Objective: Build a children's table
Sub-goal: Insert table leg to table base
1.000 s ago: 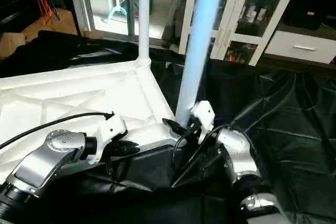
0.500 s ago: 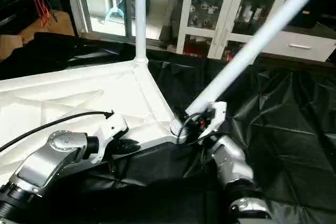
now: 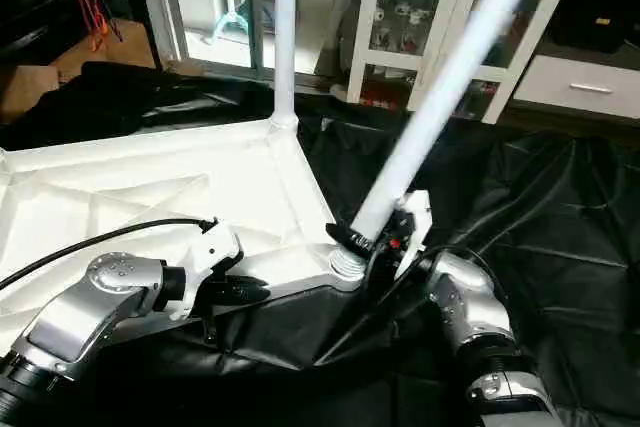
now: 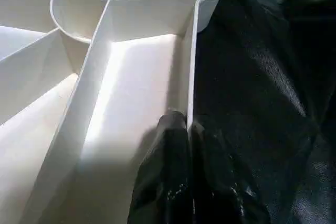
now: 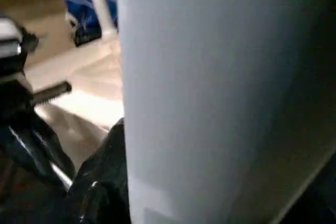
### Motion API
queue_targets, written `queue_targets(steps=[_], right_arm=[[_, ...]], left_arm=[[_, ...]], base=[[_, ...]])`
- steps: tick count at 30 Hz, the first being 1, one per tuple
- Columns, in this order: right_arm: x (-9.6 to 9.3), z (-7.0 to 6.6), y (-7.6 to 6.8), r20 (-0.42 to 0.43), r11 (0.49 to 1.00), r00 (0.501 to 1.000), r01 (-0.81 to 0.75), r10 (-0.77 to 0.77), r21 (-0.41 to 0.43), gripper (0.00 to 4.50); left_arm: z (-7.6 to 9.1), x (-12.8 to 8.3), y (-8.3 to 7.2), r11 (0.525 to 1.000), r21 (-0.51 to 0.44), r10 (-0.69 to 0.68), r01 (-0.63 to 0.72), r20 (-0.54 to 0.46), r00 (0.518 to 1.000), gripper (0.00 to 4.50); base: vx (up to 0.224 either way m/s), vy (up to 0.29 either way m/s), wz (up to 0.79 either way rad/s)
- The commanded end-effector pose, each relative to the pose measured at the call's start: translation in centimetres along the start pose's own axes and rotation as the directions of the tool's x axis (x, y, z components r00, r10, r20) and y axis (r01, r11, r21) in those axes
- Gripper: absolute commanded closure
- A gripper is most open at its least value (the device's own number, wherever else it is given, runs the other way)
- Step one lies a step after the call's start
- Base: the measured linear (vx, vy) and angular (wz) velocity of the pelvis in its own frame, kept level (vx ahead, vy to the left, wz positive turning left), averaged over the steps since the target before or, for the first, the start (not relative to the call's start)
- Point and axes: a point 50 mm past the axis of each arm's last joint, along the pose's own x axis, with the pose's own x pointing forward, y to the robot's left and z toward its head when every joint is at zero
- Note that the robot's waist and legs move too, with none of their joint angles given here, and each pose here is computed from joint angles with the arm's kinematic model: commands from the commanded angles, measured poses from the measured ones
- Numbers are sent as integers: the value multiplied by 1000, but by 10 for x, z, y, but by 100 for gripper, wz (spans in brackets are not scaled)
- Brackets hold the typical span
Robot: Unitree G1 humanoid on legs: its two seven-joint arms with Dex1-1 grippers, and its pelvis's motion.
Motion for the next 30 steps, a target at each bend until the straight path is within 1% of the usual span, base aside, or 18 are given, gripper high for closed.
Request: queue_targets(steps=[1, 2, 4, 8, 11, 12, 15, 18, 20, 22, 23, 24, 25, 26, 27, 28, 29, 30], right_arm=[[-83, -104, 19, -523, 970, 847, 194, -91, 145, 257], [-84, -106, 21, -544, 979, 836, 161, -69, 124, 257], [-84, -106, 21, -552, 983, 831, 147, -61, 114, 257], [-78, -107, 22, -523, 981, 850, 154, -69, 120, 257], [-75, -107, 25, -521, 989, 852, 119, -56, 90, 257], [-72, -107, 26, -518, 993, 854, 97, -49, 66, 257], [-64, -106, 26, -488, 993, 870, 108, -71, 50, 257], [-51, -105, 29, -452, 993, 886, 120, -101, 13, 257], [-50, -105, 30, -448, 992, 887, 125, -108, 7, 257], [-42, -103, 25, -419, 973, 882, 229, -214, -14, 257], [-42, -103, 25, -419, 973, 882, 229, -214, -14, 257], [-34, -100, 17, -374, 930, 861, 367, -345, -14, 257], [-28, -97, 13, -349, 889, 834, 458, -428, 4, 257], [-26, -97, 12, -345, 875, 822, 485, -452, 9, 257], [-18, -95, 7, -334, 792, 756, 609, -563, 44, 257], [-16, -95, 6, -334, 772, 740, 633, -584, 53, 257], [-12, -95, 3, -340, 697, 675, 713, -655, 73, 257], [-7, -95, 0, -350, 605, 595, 791, -724, 95, 257]], left_arm=[[1, -17, 8, 999, -5, 53, -52, 36, 998, 450], [1, -17, 8, 999, -4, 52, -52, 35, 998, 450], [1, -17, 8, 999, -2, 53, -53, 35, 998, 450], [2, -17, 8, 999, -1, 50, -50, 35, 998, 450], [2, -16, 8, 999, 0, 50, -50, 32, 998, 450], [2, -15, 8, 999, -1, 49, -49, 32, 998, 450], [2, -13, 7, 999, -4, 50, -50, 32, 998, 450], [0, -7, 7, 996, -30, 81, -80, 18, 997, 450], [-1, -7, 7, 995, -36, 90, -90, 12, 996, 450], [-6, -2, 9, 984, -78, 159, -160, -15, 987, 450], [-6, -2, 9, 984, -78, 159, -160, -15, 987, 450], [-9, 4, 12, 965, -129, 225, -227, -30, 974, 450], [-9, 10, 13, 948, -164, 271, -272, -29, 962, 450], [-9, 12, 14, 941, -176, 288, -288, -26, 957, 450], [-6, 22, 17, 897, -245, 377, -368, -10, 926, 450], [-5, 24, 17, 885, -262, 397, -384, -5, 918, 450], [1, 31, 21, 844, -313, 465, -434, 25, 885, 450], [10, 38, 25, 790, -380, 540, -481, 61, 840, 450]], base=[[0, 0, 0], [0, 0, 0], [0, 0, 0], [0, 0, 0], [0, 0, 0], [0, 0, 0], [0, 0, 0], [0, 0, 0], [0, 0, 0], [0, 0, 0], [0, 0, 0], [0, 0, 0], [0, 0, 0], [0, 0, 0], [0, 0, 0], [0, 0, 0], [0, 0, 0], [0, 0, 0]])
